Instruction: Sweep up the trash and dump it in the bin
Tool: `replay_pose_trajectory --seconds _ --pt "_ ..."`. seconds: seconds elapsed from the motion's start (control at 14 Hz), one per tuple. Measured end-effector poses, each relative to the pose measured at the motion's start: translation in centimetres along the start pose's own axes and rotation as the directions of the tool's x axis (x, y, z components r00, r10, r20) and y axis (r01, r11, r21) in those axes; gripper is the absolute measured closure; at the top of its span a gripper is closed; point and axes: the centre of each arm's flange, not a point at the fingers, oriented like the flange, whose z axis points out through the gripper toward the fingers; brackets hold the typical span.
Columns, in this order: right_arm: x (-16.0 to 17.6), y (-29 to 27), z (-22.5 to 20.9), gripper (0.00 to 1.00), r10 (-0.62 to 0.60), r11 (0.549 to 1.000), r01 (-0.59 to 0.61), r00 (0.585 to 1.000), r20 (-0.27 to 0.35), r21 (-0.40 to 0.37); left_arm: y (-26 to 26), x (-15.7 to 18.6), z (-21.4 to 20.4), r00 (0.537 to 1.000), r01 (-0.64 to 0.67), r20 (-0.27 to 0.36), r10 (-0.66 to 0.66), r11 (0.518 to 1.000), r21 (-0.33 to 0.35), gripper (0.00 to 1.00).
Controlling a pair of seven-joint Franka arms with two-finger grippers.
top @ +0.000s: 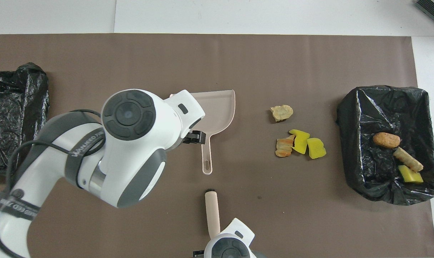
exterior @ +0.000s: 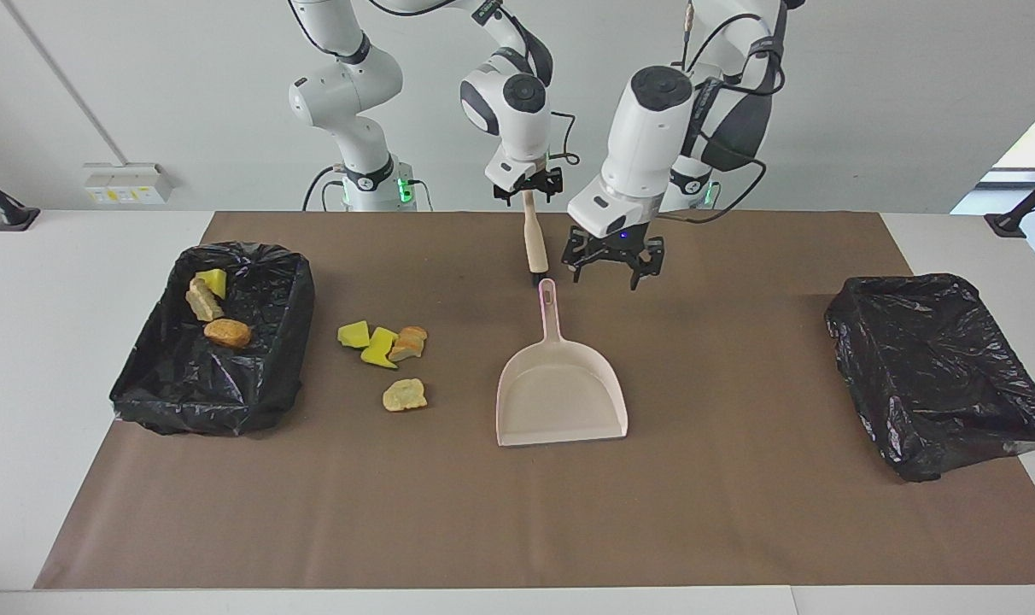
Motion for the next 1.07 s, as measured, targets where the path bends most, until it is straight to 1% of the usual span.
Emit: replay_pose_trajectory --seconds 0.07,0.14,0.21,0.36,0.5,0.57,0.72,0.79,0.86,1.0,1.07 --pt "-0.2 -0.1 0.2 0.13 -0.002 1.0 0.002 1.0 0.0 -0.001 1.6 0.0 2.8 1.0 -0.003 0.003 0.003 1.0 -0.006 0.0" --pt "-0.5 -0.2 0.5 0.13 -0.004 1.0 0.004 1.0 0.002 -0.005 2.5 0.1 5.5 1.0 -0.005 -0.004 0.005 1.0 -0.015 0.0" --pt "-0.8 -0.3 0.7 0.2 -0.004 1.0 0.004 1.0 0.005 -0.01 2.7 0.3 7.9 1.0 -0.004 -0.018 0.003 1.0 -0.026 0.0" --pt "-1.0 -0.4 0.9 0.48 -0.002 1.0 0.002 1.0 0.008 -0.014 2.2 0.1 10.7 0.999 0.002 -0.033 -0.003 0.999 -0.034 0.0" --pt "-1.1 -0.4 1.0 0.68 0.029 0.999 -0.029 1.0 0.009 -0.016 2.3 -0.1 11.1 0.999 -0.002 -0.035 0.001 0.999 -0.036 0.0" --pt "-1.1 -0.4 1.0 0.74 0.056 0.998 -0.055 0.998 0.009 -0.016 2.4 -0.2 11.1 0.999 -0.004 -0.035 0.003 0.999 -0.036 0.0" --pt "-1.0 -0.5 0.8 0.74 0.069 0.997 -0.069 0.998 0.01 -0.015 2.7 -0.3 11.1 0.999 -0.008 -0.036 0.007 0.999 -0.036 0.0" --pt "-1.0 -0.5 0.5 0.74 0.071 0.997 -0.07 0.997 0.021 -0.022 2.7 -0.3 11.1 0.999 -0.009 -0.036 0.007 0.999 -0.036 0.06" --pt "-1.0 -0.4 0.1 0.74 0.075 0.997 -0.074 0.996 0.038 -0.032 2.7 -0.3 11.1 0.999 -0.009 -0.036 0.007 0.999 -0.036 0.06" --pt "-0.3 0.5 -2.2 0.74 0.098 0.994 -0.094 0.992 0.076 -0.058 2.7 -0.3 11.3 0.999 -0.009 -0.033 0.008 0.999 -0.035 0.08" --pt "0.1 1.7 -4.1 0.74 0.107 0.992 -0.1 0.99 0.089 -0.074 2.7 -0.3 11.4 0.999 -0.009 -0.031 0.008 0.999 -0.035 0.11"
